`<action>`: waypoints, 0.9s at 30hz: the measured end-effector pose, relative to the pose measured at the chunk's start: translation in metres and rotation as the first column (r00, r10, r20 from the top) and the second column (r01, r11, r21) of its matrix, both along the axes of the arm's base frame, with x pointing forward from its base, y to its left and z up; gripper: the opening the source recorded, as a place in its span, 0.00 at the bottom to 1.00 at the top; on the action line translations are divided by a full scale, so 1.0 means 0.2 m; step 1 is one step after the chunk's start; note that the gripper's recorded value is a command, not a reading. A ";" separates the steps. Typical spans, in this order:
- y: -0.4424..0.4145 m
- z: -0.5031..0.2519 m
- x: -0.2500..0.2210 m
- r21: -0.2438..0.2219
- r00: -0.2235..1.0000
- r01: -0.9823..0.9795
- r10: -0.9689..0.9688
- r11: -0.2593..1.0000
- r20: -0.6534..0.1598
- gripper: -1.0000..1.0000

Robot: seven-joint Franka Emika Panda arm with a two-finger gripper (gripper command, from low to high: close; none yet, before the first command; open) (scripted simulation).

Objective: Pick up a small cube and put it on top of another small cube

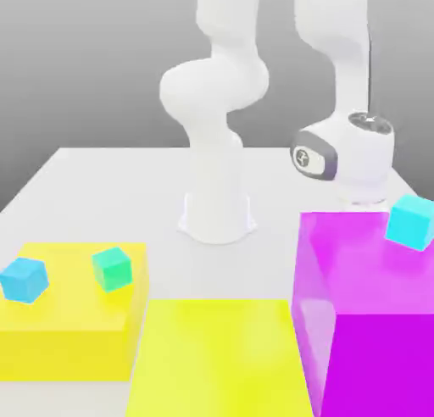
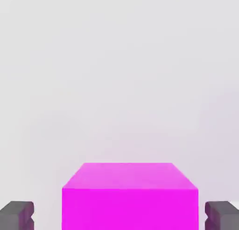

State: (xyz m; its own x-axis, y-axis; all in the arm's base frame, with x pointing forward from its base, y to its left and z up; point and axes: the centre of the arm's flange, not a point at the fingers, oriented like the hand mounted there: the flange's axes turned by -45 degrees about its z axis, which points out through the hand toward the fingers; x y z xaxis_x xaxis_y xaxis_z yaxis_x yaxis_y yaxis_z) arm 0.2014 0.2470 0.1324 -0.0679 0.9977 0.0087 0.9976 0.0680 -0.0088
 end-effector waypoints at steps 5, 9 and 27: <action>0.00 -0.01 0.00 -0.005 1.000 -0.001 0.001 1.000 0.003 0.00; 0.02 0.06 -0.01 0.018 1.000 0.001 -0.001 1.000 -0.021 0.00; 0.45 0.78 0.03 0.064 0.985 -0.085 0.075 0.994 0.154 0.00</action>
State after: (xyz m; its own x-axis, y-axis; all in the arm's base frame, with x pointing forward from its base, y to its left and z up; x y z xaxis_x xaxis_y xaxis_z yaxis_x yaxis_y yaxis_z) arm 0.2078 0.3370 0.2891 -0.1534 0.9862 0.0624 0.9784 0.1428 0.1494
